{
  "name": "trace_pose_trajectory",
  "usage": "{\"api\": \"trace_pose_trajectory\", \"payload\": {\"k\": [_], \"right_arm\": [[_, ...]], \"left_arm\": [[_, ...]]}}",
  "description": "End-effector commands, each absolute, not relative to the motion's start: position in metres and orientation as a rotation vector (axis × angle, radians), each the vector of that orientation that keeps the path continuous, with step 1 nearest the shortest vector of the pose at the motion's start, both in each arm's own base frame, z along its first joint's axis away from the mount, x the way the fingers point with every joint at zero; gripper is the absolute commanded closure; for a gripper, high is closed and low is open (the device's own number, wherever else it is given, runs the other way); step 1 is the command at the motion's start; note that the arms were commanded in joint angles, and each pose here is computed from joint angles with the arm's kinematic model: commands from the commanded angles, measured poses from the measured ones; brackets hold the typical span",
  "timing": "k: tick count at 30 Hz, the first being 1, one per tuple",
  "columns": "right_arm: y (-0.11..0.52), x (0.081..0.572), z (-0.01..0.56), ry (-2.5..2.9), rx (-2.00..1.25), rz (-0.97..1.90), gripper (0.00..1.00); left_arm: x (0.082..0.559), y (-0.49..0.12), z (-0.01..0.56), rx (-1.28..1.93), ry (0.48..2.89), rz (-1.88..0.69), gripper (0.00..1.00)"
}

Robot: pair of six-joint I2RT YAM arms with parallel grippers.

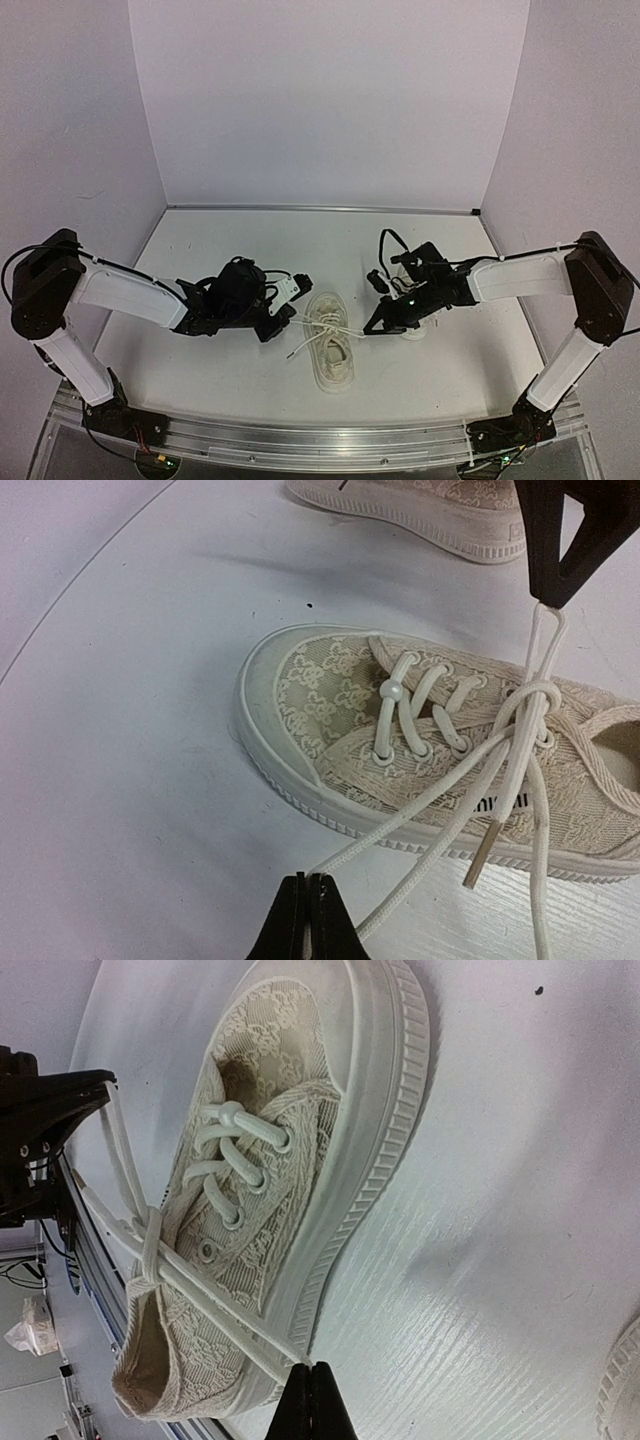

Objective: Tie the shoes

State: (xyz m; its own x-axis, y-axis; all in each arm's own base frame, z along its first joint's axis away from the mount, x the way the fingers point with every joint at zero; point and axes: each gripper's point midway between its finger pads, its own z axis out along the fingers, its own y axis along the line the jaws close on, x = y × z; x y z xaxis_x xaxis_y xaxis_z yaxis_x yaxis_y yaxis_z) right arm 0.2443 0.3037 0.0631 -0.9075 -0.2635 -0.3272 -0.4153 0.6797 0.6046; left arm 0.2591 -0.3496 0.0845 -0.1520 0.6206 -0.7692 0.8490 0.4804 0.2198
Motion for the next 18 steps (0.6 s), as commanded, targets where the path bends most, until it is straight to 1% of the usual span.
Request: {"api": "trace_pose_trajectory", "payload": {"k": [1,6,10,11,13,15,17,18], "right_arm": [[0.289,0.244,0.059,2.694,-0.535,0.972,1.0],[0.288,0.243,0.057,2.7,-0.536,0.976,1.0],[0.299,0.241,0.066,2.674,-0.569,1.068,1.0],[0.302,0.241,0.069,2.665,-0.578,1.089,1.0],[0.307,0.24,0.075,2.644,-0.599,1.133,1.0],[0.311,0.239,0.079,2.633,-0.617,1.157,1.0],[0.315,0.238,0.081,2.625,-0.633,1.173,1.0],[0.316,0.238,0.081,2.624,-0.638,1.176,1.0]], "left_arm": [[0.282,-0.338,0.092,1.137,1.905,-0.24,1.0],[0.286,-0.338,0.091,1.135,1.918,-0.228,1.0],[0.278,-0.348,0.1,1.16,1.894,-0.317,1.0],[0.274,-0.35,0.103,1.169,1.884,-0.346,0.96],[0.266,-0.355,0.111,1.187,1.867,-0.407,0.8],[0.259,-0.355,0.12,1.188,1.852,-0.453,0.68],[0.255,-0.348,0.123,1.166,1.858,-0.453,0.61],[0.253,-0.343,0.124,1.158,1.863,-0.446,0.6]]}}
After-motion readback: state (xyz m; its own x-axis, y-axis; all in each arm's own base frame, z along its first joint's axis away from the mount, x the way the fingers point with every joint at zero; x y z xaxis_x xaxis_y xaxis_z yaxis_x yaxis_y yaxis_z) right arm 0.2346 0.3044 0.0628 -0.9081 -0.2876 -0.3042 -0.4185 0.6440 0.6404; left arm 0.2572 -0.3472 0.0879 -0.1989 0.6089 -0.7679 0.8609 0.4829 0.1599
